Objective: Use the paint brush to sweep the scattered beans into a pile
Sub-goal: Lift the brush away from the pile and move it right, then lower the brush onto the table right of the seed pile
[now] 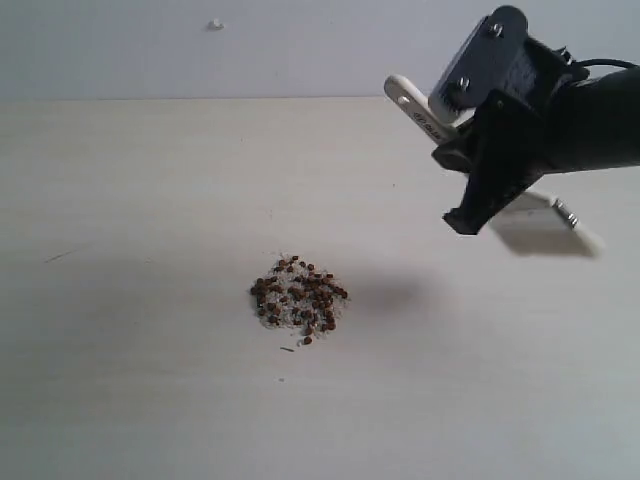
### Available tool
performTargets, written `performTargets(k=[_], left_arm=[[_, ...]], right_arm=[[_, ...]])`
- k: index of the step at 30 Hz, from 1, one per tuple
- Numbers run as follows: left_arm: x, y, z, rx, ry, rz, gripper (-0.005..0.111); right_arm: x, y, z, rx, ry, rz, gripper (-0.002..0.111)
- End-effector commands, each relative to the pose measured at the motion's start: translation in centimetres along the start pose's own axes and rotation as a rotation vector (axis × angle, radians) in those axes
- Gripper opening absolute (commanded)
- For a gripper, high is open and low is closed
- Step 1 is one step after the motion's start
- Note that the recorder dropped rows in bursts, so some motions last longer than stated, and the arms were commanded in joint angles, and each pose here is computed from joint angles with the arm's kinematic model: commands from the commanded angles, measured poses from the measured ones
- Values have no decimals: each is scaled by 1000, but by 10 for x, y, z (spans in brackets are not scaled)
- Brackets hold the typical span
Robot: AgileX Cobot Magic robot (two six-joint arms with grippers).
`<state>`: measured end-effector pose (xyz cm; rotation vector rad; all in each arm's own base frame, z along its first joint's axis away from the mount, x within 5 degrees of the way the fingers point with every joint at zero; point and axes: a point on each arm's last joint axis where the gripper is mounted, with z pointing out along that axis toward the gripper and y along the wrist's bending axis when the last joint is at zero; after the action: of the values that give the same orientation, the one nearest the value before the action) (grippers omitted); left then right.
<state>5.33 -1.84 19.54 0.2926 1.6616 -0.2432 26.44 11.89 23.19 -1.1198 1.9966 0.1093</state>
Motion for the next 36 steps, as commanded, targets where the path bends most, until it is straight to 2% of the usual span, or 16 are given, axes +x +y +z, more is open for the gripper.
performTargets(k=[1, 2, 3, 6, 7, 9, 12, 16, 19, 20, 24, 30, 36], left_arm=[[-1, 0, 0, 6, -10, -12, 0], [-1, 0, 0, 6, -10, -12, 0], [-1, 0, 0, 6, -10, -12, 0], [-1, 0, 0, 6, -10, -12, 0], [-1, 0, 0, 6, -10, -12, 0], [-1, 0, 0, 6, -8, -12, 0], [-1, 0, 0, 6, -8, -12, 0], [-1, 0, 0, 6, -8, -12, 0], [-1, 0, 0, 6, -8, -12, 0], [-1, 0, 0, 6, -8, -12, 0], [-1, 0, 0, 6, -8, -12, 0], [-1, 0, 0, 6, -8, -12, 0], [-1, 0, 0, 6, -8, -12, 0]], right_arm=[[-6, 26, -9, -342, 113, 397, 0], [-2, 32, -8, -406, 232, 588, 0], [1, 33, -5, -392, 312, 725, 0], [4, 22, -1, -304, 296, 859, 0], [8, 10, 1, -292, 260, 929, 0], [21, -7, 5, -343, 238, 1033, 0], [43, -24, 15, -394, 227, 1111, 0], [67, -38, 33, -481, 159, 1137, 0], [77, -46, 43, -363, 151, 1072, 0], [77, -45, 42, -373, 161, 1067, 0], [79, -37, 47, -502, 184, 1096, 0], [79, -33, 72, -790, 168, 1154, 0], [92, -31, 95, -857, 168, 1235, 0]])
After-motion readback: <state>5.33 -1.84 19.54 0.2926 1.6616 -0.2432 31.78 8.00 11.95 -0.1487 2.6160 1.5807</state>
